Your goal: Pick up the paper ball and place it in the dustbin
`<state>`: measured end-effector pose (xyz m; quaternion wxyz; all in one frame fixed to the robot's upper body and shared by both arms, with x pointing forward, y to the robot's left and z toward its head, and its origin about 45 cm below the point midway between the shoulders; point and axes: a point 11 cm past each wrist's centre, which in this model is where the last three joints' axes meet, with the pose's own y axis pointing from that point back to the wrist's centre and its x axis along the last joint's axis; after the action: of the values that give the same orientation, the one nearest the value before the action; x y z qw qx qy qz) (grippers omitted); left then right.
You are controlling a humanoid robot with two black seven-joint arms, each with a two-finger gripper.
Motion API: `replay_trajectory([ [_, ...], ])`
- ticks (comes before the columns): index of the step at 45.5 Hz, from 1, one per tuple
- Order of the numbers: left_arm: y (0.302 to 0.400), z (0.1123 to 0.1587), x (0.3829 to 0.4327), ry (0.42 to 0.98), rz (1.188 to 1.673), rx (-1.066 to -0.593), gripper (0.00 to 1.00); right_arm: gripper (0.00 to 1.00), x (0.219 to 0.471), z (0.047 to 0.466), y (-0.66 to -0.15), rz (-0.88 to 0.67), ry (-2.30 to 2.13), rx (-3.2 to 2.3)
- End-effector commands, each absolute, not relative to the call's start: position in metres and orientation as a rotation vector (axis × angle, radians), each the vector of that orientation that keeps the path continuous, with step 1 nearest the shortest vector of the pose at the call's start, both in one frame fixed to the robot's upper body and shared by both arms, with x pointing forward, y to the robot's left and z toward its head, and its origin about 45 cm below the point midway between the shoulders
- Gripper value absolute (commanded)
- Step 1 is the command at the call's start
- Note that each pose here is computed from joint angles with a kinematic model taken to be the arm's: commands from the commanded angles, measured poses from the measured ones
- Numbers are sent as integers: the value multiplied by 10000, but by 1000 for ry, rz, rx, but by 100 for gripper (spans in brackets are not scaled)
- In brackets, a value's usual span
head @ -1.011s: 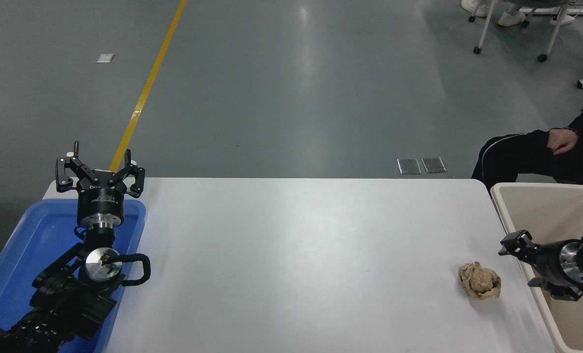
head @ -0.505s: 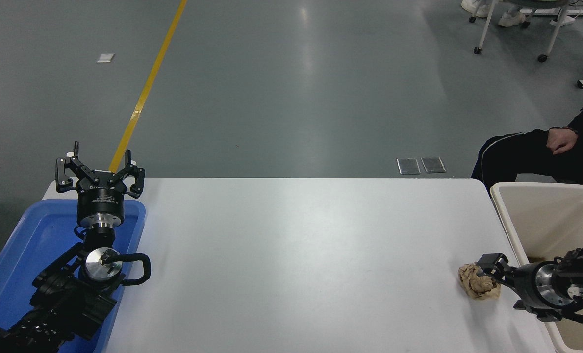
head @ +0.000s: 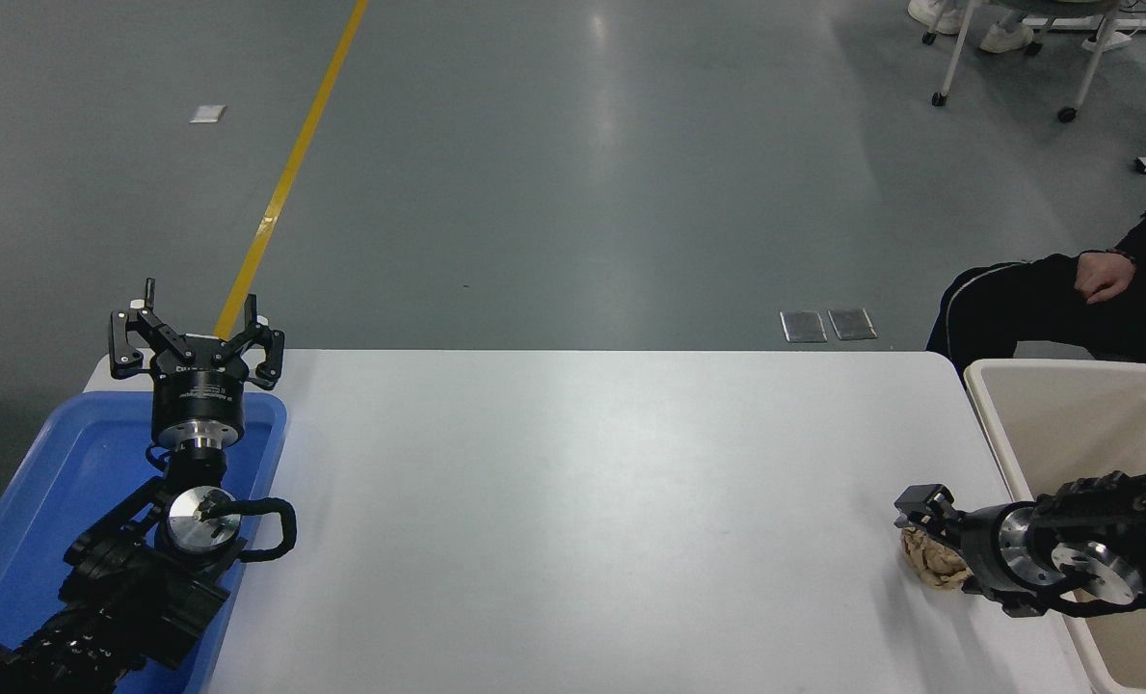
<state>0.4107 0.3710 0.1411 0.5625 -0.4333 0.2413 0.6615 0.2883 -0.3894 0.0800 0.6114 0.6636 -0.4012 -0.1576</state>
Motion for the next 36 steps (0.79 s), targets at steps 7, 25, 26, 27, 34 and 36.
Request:
replay_trajectory([
  [7, 3716, 1409, 4105, 568, 1560, -1021, 99, 95, 2867, 623, -3880, -316, -916, 1495],
  [25, 3712, 1412, 4107, 568, 1559, -1021, 99, 9, 2980, 645, -3964, -250, -978, 1451],
  [26, 3710, 1411, 4107, 568, 1558, -1020, 99, 5, 2980, 648, -3972, -249, -981, 1449],
  [27, 3712, 1412, 4107, 568, 1559, -1021, 99, 0, 2985, 651, -3977, -247, -983, 1448],
  [34, 3716, 1409, 4105, 568, 1560, -1021, 99, 0, 2993, 670, -4017, -242, -1002, 1435],
  [36, 3713, 1408, 4105, 568, 1560, -1019, 99, 0, 3000, 681, -4032, -238, -1006, 1432],
])
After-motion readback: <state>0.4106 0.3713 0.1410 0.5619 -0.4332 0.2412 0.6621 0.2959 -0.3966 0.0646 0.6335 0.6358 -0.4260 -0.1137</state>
